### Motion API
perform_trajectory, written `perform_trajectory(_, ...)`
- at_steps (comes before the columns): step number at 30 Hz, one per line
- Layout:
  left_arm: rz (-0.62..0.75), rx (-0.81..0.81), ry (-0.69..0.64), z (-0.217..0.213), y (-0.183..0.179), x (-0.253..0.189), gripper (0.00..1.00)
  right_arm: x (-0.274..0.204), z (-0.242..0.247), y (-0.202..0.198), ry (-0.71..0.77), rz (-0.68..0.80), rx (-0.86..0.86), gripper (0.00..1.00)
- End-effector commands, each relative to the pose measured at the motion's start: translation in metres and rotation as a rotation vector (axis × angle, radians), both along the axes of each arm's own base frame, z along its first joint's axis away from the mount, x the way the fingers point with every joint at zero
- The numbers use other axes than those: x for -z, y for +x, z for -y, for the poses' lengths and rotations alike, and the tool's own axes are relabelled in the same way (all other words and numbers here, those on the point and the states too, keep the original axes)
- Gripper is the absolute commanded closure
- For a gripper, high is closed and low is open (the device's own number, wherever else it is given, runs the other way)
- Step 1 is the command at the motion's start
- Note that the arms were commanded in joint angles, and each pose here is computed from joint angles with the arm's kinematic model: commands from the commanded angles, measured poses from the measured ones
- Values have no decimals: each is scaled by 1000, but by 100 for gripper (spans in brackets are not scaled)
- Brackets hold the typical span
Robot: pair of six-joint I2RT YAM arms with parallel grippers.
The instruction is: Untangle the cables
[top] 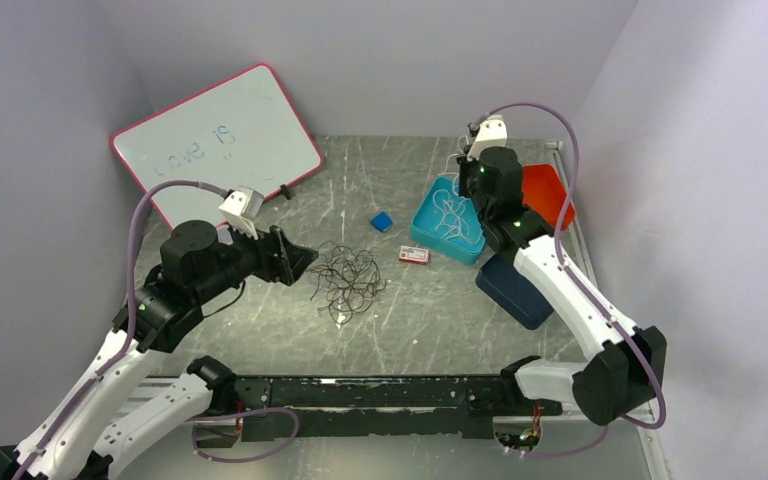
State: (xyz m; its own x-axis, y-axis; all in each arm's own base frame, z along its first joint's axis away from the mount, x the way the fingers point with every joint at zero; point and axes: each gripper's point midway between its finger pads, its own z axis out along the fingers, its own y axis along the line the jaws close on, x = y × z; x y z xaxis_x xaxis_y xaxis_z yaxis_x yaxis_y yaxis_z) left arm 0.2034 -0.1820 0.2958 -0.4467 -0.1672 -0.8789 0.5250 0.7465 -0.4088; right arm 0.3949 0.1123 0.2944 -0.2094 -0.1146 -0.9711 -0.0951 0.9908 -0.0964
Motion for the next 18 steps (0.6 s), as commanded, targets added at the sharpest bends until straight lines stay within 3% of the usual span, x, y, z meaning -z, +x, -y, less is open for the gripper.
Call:
perform_trajectory(1,-11,15,-36,5,-3,2,17,-4,8,15,13,10,34,100)
perform_trajectory(18,-55,9,-14,5,-2,21,18,58,36,26,44,-128,123,100)
